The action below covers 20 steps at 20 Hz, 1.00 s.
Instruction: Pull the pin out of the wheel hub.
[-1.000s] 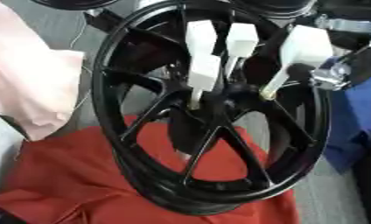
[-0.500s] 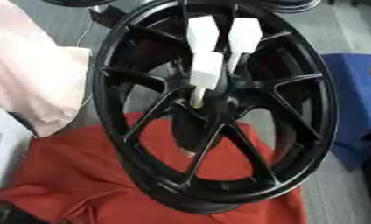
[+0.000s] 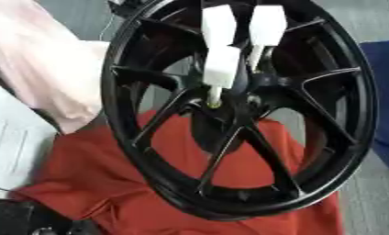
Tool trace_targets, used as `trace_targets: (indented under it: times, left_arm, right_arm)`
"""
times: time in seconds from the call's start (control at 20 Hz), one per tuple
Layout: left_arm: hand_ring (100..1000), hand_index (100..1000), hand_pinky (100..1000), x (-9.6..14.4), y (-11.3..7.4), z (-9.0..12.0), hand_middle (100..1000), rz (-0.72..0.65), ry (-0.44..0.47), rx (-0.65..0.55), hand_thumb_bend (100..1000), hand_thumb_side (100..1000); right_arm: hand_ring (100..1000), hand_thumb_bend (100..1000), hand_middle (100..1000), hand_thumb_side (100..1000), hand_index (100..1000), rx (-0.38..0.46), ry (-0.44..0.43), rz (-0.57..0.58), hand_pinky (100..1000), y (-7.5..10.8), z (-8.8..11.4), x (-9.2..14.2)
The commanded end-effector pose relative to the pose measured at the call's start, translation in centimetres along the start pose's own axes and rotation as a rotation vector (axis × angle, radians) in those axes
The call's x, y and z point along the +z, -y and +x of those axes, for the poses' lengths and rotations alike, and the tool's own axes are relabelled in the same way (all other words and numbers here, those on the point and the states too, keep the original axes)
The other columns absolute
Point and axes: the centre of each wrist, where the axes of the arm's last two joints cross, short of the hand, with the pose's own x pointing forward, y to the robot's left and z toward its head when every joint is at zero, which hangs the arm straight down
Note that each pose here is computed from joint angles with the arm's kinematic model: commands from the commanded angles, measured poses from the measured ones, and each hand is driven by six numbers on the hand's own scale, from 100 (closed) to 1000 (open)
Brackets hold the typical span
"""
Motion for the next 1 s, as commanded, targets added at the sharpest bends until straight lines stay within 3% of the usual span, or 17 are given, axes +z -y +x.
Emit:
trace_targets:
  times: [0.05, 0.15, 0.25, 0.35, 0.4, 0.45, 0.5, 0.55, 0.6, 0.75, 1.0]
  left_arm:
    - [590, 762, 723, -0.6, -0.2, 1.0, 538, 0.003, 0.045, 0.006, 255, 647]
    - [590, 762, 722, -0.6, -0.2, 1.0, 538, 0.001, 0.043, 0.005, 256, 647]
    - [590, 762, 722, -0.6, -0.1, 1.0, 538, -0.002, 0.045, 0.006, 259, 648]
    - [590, 762, 722, -0.6, -0.1, 1.0, 538, -0.004, 0.047, 0.006, 260, 647]
    - [590, 762, 722, -0.6, -0.1, 1.0, 538, -0.005, 0.048, 0.007, 260, 646]
    - [590, 762, 722, -0.6, -0.1, 1.0, 538, -0.005, 0.049, 0.008, 259, 646]
    - [590, 761, 722, -0.6, -0.1, 1.0, 537, -0.005, 0.05, 0.007, 258, 645]
    - [590, 761, 722, -0.6, -0.1, 1.1, 537, -0.005, 0.051, 0.007, 258, 645]
    - [590, 761, 722, -0.6, -0.1, 1.1, 536, -0.004, 0.054, 0.008, 259, 643]
    - [590, 761, 722, -0.7, 0.1, 1.3, 536, -0.013, 0.061, 0.012, 259, 642]
    - [591, 762, 721, -0.9, 0.6, 1.8, 536, -0.034, 0.079, 0.026, 260, 634]
  right_arm:
    - [943, 100, 944, 100, 925, 0.067, -0.015, 0.049, 952, -0.3, -0.5, 1.3]
    - [946, 100, 949, 100, 932, 0.086, -0.05, 0.068, 953, -0.8, -0.9, 2.0]
    - [934, 100, 936, 568, 942, 0.096, -0.065, 0.033, 946, -0.8, -1.0, 2.3]
    - [865, 100, 853, 763, 913, 0.093, -0.089, -0.055, 907, -0.5, -0.9, 2.3]
    - [809, 100, 785, 737, 889, 0.068, -0.097, -0.111, 883, -0.5, -0.8, 2.2]
    - [800, 100, 779, 727, 886, 0.034, -0.095, -0.165, 880, -0.5, -0.5, 1.9]
    - [726, 100, 706, 558, 856, -0.006, -0.07, -0.234, 858, -0.3, 0.1, 1.4]
    - [726, 100, 706, 558, 856, -0.046, -0.046, -0.286, 858, -0.2, 0.6, 0.9]
    - [688, 100, 664, 495, 841, -0.087, -0.009, -0.33, 852, 0.0, 1.3, 0.3]
    - [669, 100, 644, 501, 841, -0.233, 0.117, -0.398, 854, 0.3, 3.7, -2.0]
    - [586, 100, 561, 553, 793, -0.459, 0.319, -0.406, 824, 1.1, 7.0, -5.8]
